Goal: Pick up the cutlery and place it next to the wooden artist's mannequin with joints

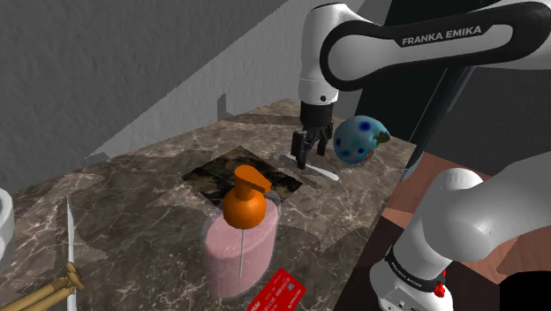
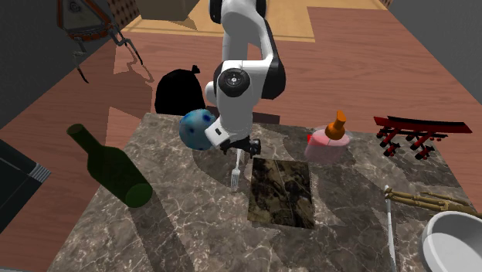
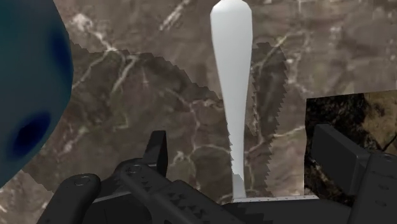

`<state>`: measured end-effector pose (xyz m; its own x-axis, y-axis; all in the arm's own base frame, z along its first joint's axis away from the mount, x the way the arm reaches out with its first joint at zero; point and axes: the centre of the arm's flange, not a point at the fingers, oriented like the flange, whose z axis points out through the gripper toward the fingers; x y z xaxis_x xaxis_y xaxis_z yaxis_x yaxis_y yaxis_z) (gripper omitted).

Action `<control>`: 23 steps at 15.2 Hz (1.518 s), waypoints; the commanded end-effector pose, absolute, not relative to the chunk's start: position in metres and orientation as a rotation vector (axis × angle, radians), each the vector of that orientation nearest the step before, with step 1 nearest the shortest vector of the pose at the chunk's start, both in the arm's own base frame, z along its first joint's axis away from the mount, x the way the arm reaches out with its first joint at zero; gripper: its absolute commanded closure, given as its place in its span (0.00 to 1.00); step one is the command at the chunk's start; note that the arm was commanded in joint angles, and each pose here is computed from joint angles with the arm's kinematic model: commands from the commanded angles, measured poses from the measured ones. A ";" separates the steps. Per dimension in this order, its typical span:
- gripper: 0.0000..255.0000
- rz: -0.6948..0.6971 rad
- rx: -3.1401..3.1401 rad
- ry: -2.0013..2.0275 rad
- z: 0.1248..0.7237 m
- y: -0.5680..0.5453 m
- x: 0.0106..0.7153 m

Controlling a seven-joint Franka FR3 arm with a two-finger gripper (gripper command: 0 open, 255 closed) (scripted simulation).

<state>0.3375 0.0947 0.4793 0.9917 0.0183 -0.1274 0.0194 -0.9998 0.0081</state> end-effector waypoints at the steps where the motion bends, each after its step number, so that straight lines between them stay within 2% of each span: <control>1: 0.00 -0.199 3.126 0.030 0.469 0.095 0.337; 9: 0.00 -0.199 3.126 0.030 0.466 0.095 0.336; 10: 1.00 -0.199 3.126 0.030 0.466 0.095 0.336; 19: 1.00 -0.199 3.126 0.030 0.466 0.095 0.336; 23: 1.00 -0.199 3.126 0.030 0.488 0.095 0.336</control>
<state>0.3352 0.0949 0.4831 0.9918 0.0184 -0.1268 0.0195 -0.9998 0.0077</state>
